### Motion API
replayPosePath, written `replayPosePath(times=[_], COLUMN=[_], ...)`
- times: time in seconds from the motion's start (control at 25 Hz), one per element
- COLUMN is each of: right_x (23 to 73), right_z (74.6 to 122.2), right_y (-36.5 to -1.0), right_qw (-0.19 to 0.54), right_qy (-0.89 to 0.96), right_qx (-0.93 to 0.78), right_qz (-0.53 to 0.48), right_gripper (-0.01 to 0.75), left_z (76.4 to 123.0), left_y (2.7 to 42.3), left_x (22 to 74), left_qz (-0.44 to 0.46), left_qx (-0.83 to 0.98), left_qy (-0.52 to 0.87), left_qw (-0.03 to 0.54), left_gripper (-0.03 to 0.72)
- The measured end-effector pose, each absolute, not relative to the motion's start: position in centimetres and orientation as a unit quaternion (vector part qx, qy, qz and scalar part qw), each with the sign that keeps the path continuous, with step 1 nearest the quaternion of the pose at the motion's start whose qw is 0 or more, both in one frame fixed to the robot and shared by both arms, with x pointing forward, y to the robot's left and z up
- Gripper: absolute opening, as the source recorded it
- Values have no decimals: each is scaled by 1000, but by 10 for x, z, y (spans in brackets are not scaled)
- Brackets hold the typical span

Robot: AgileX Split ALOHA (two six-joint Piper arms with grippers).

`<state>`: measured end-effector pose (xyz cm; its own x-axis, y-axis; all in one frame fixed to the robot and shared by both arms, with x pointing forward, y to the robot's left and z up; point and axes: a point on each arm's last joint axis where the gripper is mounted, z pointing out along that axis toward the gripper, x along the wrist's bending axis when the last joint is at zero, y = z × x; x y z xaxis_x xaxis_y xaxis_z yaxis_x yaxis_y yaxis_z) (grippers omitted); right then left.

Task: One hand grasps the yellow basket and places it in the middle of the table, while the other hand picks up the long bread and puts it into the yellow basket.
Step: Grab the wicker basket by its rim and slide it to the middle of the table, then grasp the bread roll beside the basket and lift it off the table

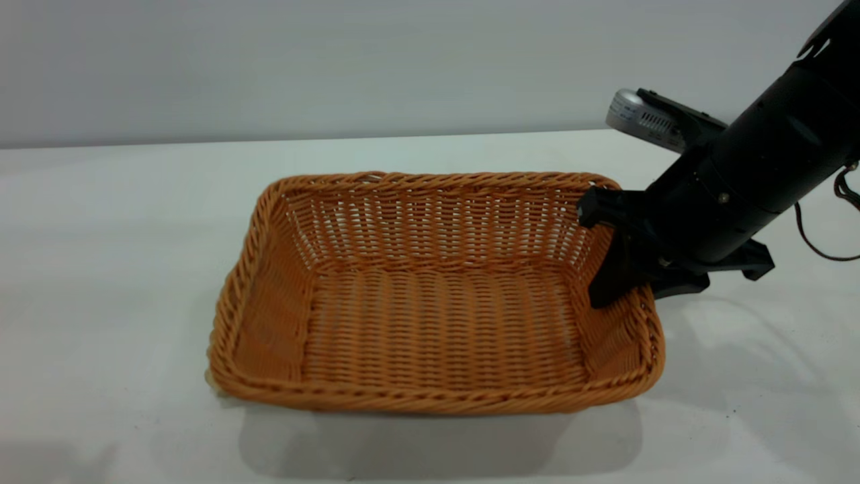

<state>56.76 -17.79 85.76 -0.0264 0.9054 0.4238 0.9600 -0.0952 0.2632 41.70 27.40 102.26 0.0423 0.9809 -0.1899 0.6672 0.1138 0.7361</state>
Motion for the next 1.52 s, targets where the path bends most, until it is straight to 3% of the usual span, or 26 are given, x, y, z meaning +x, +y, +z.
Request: replayPosePath(times=[0.12,0.44,0.56,0.68,0.84,1.08,1.52], right_x=[570,573,573,572,564,535,471], right_z=[858,867,884,911,954,1009,1075], right_y=[-178,-180,-181,-182,-181,-177,-176], right_qw=[41,-11,-35,-65,-85,-58,23], right_qy=[-685,-749,-771,-784,-791,-803,-823], right_qx=[-681,-607,-573,-542,-506,-451,-368], right_qz=[-256,-265,-276,-295,-334,-386,-432], right_gripper=[171,599,688,701,664,595,589], left_z=[1023,1024,1023,1013,992,969,937], left_y=[274,274,274,273,270,263,247], left_x=[417,418,420,426,442,482,560], left_qz=[220,225,226,206,166,113,40], left_qx=[628,626,624,623,613,605,653], left_qy=[656,654,655,669,702,737,726], left_qw=[356,360,361,348,323,281,212], left_gripper=[472,472,472,472,472,472,472])
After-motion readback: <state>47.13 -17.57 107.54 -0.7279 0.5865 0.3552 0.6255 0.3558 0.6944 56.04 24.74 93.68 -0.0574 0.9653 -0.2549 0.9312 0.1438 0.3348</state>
